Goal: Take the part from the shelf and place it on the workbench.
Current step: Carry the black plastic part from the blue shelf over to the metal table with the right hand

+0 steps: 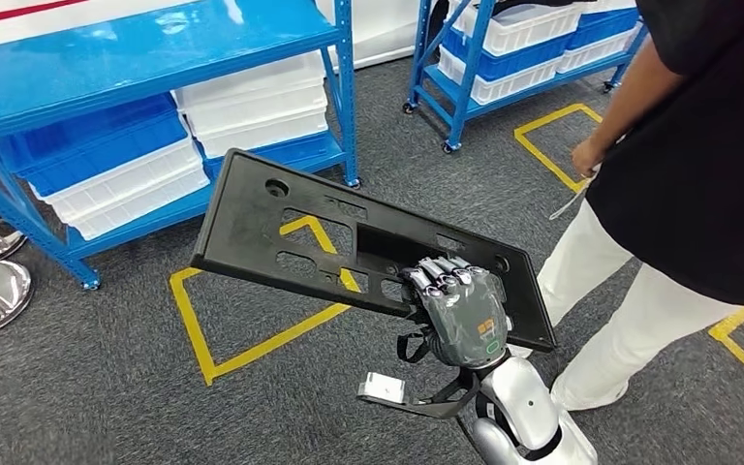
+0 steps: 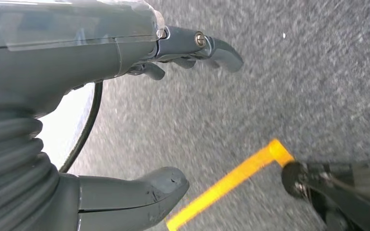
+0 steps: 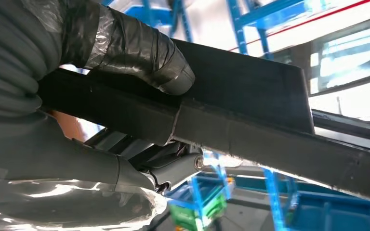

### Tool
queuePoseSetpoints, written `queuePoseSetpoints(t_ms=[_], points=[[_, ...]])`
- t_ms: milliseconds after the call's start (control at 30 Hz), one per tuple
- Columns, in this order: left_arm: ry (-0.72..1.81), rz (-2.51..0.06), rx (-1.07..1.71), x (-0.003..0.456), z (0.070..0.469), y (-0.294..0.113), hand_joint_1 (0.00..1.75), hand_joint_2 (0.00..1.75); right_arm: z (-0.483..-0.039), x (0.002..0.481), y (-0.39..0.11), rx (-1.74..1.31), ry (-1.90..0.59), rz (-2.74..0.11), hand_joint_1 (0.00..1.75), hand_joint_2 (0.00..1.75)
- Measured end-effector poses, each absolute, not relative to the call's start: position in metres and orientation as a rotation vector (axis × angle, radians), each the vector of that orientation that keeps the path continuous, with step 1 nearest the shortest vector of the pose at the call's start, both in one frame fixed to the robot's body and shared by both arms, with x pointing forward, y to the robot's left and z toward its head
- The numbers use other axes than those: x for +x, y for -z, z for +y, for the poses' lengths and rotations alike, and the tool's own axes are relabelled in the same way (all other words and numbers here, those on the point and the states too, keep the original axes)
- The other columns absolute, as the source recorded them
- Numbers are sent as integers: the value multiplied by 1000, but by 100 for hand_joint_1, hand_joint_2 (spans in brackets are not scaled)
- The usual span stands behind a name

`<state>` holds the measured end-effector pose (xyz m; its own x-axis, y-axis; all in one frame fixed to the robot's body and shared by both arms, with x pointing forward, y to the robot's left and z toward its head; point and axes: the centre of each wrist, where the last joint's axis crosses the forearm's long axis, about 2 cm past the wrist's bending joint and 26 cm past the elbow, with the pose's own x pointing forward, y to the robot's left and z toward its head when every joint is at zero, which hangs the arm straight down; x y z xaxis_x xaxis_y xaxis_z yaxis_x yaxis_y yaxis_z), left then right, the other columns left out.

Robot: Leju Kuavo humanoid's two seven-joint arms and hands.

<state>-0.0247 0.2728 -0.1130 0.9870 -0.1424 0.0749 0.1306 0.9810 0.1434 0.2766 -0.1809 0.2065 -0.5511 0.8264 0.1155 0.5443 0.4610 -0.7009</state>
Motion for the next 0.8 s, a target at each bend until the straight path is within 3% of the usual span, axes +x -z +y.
queuePoseSetpoints(t_ms=[800], points=[[296,-120,196,-16,276,113,0,175,-175,260,-194,-1103,-834,-2215,175,175]])
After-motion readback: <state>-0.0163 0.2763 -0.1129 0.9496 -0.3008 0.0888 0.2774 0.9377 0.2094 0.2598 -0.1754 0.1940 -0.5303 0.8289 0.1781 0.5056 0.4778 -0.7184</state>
